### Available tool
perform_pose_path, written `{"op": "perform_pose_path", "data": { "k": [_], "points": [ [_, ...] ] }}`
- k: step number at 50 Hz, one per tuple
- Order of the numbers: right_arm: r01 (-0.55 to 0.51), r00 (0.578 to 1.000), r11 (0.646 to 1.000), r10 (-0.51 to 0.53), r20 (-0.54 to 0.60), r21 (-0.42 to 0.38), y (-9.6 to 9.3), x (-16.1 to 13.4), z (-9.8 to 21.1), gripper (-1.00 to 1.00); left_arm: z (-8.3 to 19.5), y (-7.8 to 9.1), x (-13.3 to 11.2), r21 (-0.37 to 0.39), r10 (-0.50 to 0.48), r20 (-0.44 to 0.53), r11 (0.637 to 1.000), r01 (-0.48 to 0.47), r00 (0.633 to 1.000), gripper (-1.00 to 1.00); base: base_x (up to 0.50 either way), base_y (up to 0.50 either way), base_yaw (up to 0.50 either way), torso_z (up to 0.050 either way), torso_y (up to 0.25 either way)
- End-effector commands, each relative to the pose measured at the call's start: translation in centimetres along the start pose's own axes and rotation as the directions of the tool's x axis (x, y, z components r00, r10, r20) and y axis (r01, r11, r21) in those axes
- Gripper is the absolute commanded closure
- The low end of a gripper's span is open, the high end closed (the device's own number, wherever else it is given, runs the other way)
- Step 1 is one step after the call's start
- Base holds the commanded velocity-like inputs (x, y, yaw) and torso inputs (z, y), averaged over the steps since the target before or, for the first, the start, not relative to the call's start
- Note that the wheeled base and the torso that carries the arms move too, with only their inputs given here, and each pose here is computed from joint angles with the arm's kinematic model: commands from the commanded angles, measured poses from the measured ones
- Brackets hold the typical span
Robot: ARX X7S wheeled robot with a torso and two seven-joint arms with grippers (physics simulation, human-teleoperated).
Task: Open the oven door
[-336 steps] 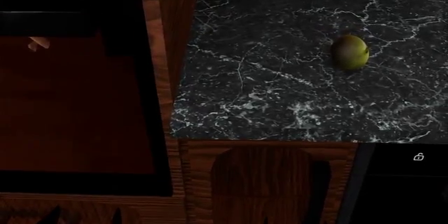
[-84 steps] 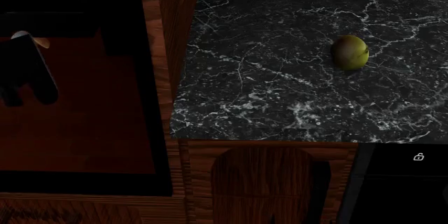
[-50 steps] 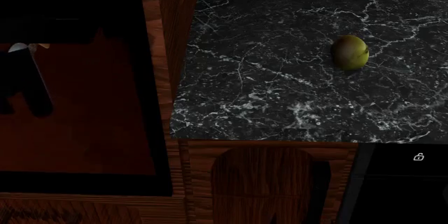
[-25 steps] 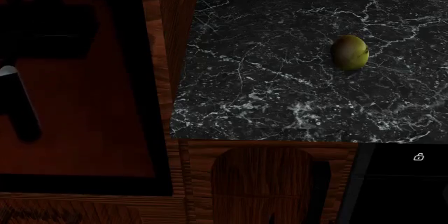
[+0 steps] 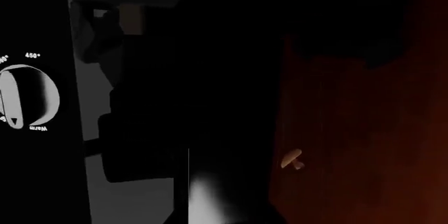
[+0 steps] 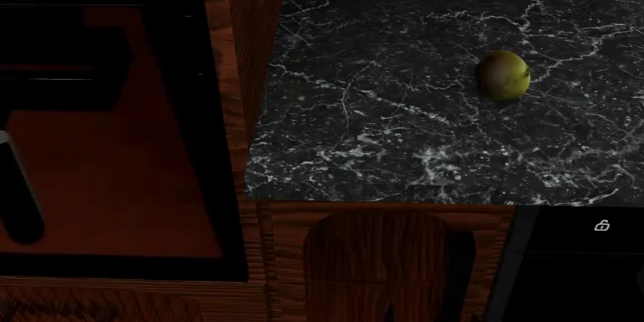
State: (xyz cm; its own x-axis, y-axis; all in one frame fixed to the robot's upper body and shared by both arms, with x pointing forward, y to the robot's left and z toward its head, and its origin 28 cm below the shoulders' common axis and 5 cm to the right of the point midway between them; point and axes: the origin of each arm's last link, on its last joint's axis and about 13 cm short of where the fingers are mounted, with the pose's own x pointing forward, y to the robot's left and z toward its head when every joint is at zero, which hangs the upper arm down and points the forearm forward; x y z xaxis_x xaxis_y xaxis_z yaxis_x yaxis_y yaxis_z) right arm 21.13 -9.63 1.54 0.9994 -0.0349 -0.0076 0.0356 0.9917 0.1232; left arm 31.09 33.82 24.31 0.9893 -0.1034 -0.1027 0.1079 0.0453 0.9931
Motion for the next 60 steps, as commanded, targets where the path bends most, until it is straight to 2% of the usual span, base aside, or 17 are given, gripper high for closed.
{"op": "perform_pose_path", "data": {
  "k": [1,60],
  "points": [
    [-0.003,1.000,1.000,0.003,0.005,0.004,0.1,-0.1,0.3,-1.00,0.8,-2.4,-1.2,-0.082,-0.114,0.057,0.990,0.119,0.992,1.00,0.00,0.00,0.00,0.000,0.000],
    [-0.018,0.999,1.000,0.017,0.033,0.019,0.3,-0.3,1.3,-1.00,2.3,-6.4,-9.6,-0.090,-0.182,0.115,0.977,0.193,0.977,1.00,0.00,0.00,0.00,0.000,0.000]
  ]
}}
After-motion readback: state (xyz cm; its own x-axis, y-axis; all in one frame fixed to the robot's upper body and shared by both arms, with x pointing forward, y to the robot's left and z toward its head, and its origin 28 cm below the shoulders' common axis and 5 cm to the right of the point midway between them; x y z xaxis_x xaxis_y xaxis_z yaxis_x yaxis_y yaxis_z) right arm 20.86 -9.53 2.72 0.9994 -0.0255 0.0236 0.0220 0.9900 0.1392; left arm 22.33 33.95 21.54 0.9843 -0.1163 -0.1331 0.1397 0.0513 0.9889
